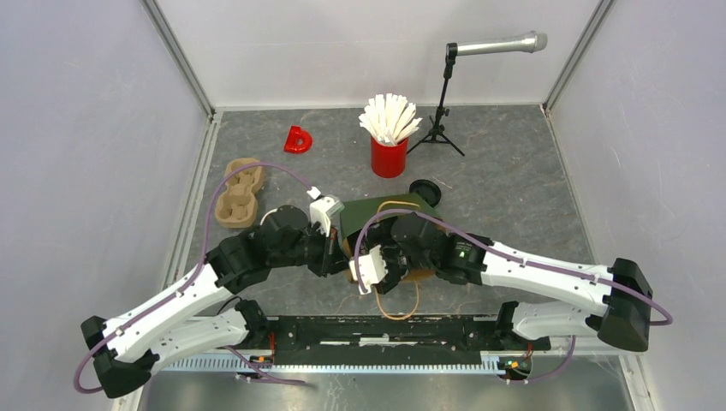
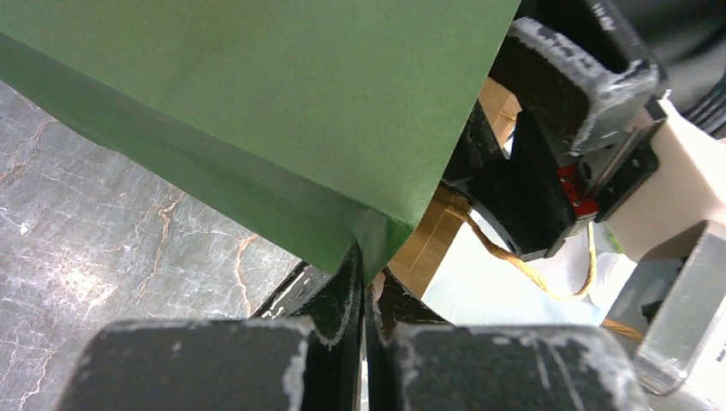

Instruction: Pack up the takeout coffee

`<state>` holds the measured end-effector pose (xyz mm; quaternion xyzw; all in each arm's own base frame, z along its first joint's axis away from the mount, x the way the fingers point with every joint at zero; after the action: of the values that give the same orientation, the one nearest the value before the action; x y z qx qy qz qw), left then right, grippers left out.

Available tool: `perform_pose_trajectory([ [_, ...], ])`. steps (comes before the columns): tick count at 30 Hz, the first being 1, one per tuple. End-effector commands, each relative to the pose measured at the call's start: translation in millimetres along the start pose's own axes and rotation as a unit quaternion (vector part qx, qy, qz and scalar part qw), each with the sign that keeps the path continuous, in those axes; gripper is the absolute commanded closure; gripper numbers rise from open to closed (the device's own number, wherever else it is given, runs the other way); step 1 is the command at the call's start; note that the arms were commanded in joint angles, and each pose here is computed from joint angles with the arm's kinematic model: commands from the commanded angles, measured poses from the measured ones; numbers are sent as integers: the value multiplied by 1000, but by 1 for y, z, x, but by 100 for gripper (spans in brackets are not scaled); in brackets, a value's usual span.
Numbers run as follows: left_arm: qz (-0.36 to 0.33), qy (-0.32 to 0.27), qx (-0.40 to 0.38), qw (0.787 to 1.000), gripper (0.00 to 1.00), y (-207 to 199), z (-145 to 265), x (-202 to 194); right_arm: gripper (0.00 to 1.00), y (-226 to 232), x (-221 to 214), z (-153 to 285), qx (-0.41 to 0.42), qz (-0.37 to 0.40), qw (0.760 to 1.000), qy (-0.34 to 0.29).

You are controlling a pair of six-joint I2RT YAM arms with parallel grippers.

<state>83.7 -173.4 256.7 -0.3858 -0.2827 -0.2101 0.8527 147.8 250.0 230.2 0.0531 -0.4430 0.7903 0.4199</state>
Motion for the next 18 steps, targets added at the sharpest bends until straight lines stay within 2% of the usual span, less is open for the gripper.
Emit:
perform_pose_trajectory([
  [1,1,-28,-29,999,98,-9,4,8,2,-2,0,-8,-23,-4,1000,-18],
  [8,14,-35,-32,999,98,-9,8,4,2,0,-4,-12,-27,-2,1000,-6],
  [14,23,-37,-30,999,98,-8,12,1,19,0,-7,-12,-45,7,999,0],
  [18,26,-36,-28,999,98,-7,12,-1,26,0,-10,-10,-58,13,998,6],
])
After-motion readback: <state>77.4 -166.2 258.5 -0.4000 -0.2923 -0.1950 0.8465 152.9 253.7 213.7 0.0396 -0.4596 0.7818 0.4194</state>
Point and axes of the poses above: each gripper's point midway between its finger pads, its own z axis back along the fingers, its own y axis along the line the jaws close on, x = y × z, the point moved 9 cm from there along z, back along the fingers, and after that the axes turned 2 degrees about z, right-handed, at the moved point
